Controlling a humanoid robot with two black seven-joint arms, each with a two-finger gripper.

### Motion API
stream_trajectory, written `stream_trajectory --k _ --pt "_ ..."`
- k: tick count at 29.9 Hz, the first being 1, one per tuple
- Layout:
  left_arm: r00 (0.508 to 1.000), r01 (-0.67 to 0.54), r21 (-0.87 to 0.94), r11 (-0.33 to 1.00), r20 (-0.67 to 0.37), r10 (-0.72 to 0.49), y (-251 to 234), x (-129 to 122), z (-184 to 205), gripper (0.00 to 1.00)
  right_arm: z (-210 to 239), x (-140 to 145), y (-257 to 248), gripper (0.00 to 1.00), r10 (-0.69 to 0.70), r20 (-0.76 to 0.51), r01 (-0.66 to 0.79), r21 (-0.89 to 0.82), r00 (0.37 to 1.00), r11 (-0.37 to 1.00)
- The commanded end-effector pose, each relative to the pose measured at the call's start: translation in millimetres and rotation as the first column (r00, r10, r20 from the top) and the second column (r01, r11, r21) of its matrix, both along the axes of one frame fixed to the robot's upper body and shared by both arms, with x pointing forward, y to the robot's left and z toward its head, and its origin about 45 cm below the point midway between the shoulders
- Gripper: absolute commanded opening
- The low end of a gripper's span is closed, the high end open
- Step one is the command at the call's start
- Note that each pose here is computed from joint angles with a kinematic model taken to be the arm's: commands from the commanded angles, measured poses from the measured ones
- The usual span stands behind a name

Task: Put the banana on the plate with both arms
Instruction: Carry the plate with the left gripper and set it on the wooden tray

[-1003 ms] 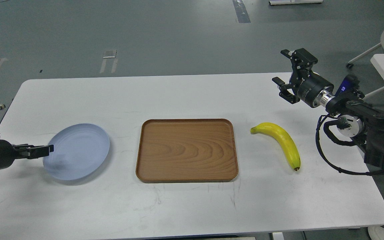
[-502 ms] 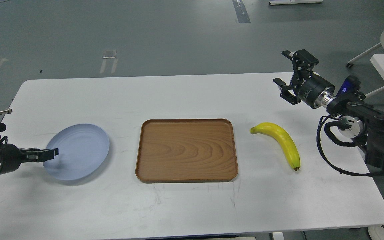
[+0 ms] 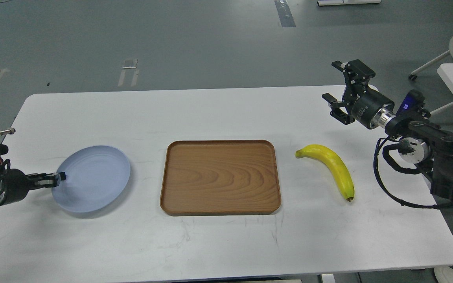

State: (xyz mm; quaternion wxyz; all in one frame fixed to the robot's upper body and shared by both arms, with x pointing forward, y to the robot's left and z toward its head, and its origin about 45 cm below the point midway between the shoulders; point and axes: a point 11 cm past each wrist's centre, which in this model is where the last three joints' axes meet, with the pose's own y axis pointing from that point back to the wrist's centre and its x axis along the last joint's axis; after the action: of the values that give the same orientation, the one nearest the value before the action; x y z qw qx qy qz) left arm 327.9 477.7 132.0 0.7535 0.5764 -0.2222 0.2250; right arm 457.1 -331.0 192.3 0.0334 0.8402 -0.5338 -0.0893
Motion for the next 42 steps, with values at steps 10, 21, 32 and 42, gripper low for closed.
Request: stream_trajectory --k 10,21,32,42 --pt "0.999 0.014 -0.126 0.992 0.042 -0.009 -31 30 35 0.0 1 0 -4 1.0 -0.006 0.002 0.006 -0.005 1.0 1.0" --pt "0.944 0.314 -0.242 0.918 0.182 -0.275 -151 84 116 0.0 8 2 -10 1.0 -0.013 0.014 0.014 -0.012 1.0 1.0" --pt "0.868 0.496 -0.264 0.827 0.141 -0.476 -286 89 76 0.0 12 3 -16 1.0 -0.022 0.021 0.022 -0.019 1.0 1.0" --pt "0.876 0.479 -0.216 0.851 0.064 -0.477 -308 94 34 0.0 21 5 -23 1.0 -0.032 0.037 0.033 -0.028 0.999 0.999"
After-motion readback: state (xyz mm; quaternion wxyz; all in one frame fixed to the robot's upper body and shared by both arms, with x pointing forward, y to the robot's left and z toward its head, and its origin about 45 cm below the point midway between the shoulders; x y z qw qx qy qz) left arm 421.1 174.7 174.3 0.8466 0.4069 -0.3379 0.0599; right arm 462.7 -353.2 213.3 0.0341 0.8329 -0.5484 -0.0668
